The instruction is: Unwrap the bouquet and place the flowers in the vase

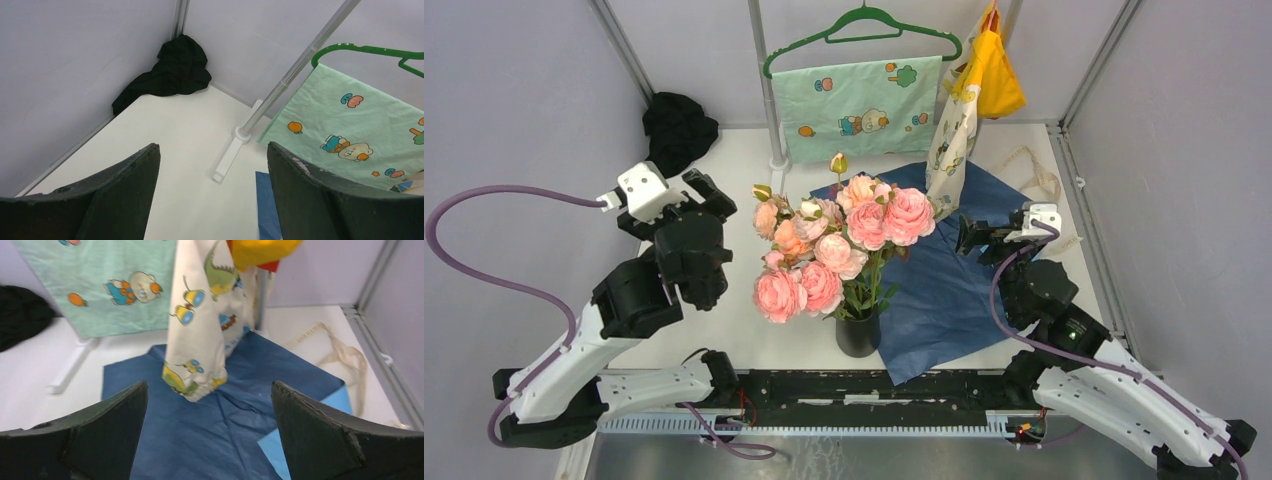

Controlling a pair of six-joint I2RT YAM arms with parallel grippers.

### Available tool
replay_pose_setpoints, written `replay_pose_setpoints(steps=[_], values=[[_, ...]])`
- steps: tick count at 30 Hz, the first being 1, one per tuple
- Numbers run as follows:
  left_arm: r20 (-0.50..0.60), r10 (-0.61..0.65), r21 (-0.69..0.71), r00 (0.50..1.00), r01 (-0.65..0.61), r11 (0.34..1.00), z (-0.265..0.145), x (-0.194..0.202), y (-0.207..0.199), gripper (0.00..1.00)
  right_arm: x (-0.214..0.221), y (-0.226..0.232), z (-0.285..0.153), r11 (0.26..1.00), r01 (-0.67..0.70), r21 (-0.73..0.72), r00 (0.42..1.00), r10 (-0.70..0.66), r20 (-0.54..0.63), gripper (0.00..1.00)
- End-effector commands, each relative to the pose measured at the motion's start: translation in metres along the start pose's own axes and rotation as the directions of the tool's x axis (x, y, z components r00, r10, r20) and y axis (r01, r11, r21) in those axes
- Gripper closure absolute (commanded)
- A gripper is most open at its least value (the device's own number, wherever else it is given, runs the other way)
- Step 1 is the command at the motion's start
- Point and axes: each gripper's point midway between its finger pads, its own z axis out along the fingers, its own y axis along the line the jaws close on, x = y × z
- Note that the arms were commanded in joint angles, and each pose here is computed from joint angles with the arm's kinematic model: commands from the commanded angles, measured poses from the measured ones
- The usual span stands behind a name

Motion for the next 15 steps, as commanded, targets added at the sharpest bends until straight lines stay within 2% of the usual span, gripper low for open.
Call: replay_pose_setpoints(steps=[1,15], values=[[0.023,-0.079,-0.026,0.997,0.079,0.997,0.000,-0.008,-0.002,0.16,-0.001,-0.025,-0.002,0.989,0.042,0.142,0.999,-0.039,-0.022,0.02],[0.024,-0.088,-0.026,0.996,0.088,0.996,0.000,-0.009,0.002,0.16,0.014,-0.040,-0.003,0.969,0.077,0.233,0.996,-0.062,-0.069,0.02]])
